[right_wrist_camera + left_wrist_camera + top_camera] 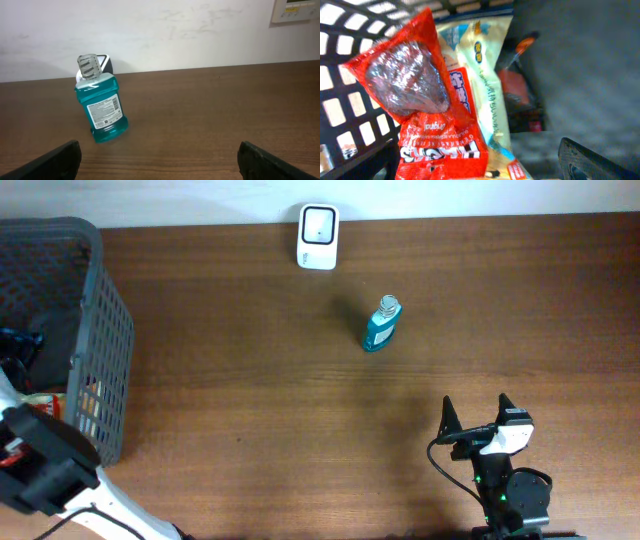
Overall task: Scan the item barcode
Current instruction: 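Reach the left gripper into the basket toward the snack bags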
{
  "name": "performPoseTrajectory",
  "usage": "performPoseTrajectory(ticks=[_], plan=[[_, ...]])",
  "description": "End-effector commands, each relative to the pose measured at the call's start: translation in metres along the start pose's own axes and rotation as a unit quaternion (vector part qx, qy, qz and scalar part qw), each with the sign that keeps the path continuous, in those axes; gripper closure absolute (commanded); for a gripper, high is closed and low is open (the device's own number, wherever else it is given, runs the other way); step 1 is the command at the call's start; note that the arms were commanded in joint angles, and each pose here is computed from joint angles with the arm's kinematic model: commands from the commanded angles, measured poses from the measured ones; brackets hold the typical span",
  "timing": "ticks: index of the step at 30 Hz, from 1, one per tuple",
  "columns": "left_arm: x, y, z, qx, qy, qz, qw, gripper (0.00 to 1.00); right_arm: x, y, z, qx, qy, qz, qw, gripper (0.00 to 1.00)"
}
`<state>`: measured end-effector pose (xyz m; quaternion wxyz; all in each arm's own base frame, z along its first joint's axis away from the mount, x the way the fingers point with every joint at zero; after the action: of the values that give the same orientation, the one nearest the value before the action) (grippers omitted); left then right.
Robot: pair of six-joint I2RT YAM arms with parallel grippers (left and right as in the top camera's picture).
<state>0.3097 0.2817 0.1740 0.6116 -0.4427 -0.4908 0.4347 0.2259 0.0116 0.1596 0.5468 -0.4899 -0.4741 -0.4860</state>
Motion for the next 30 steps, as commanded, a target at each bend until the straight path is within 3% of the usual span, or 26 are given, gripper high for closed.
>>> performPoseTrajectory(ticks=[1, 15, 17, 22, 27, 29, 30], plan=[[-0.01, 0.032, 0.005, 0.04, -0.01, 0.028, 0.999, 0.01, -0.003, 0.0, -0.003, -0.007, 0.004, 0.004, 1.0, 0.01], [-0.016, 0.073, 0.011, 0.08, -0.008, 0.026, 0.996, 0.0, -0.003, 0.0, -0.003, -0.007, 0.004, 0.003, 1.0, 0.01], [-0.018, 0.076, 0.011, 0.086, -0.006, 0.028, 0.996, 0.26, -0.003, 0.0, -0.003, -0.007, 0.004, 0.003, 1.0, 0.01], [-0.018, 0.077, 0.011, 0.086, -0.005, 0.03, 0.996, 0.34, -0.003, 0.0, -0.003, -0.007, 0.004, 0.003, 1.0, 0.01], [-0.016, 0.071, 0.011, 0.084, -0.002, 0.028, 0.996, 0.54, -0.003, 0.0, -0.003, -0.007, 0.004, 0.003, 1.0, 0.01], [-0.013, 0.065, 0.01, 0.081, -0.004, 0.025, 0.996, 0.57, -0.003, 0.0, -0.003, -0.007, 0.004, 0.003, 1.0, 0.01], [-0.01, 0.057, 0.009, 0.077, -0.005, 0.021, 0.997, 0.64, -0.003, 0.0, -0.003, -0.007, 0.004, 0.004, 1.0, 0.01]])
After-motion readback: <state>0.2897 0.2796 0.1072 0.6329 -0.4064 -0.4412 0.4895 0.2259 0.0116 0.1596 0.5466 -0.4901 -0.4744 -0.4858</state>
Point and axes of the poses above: each gripper's point midway between its finger pads, its own y axis out along the fingers, its own z axis along the line the jaws close on, x = y × z, the point moved 2 cm from there along -y, back along the fingers, and after that the axes turned 2 degrees about -y, right-handed, at the moved point
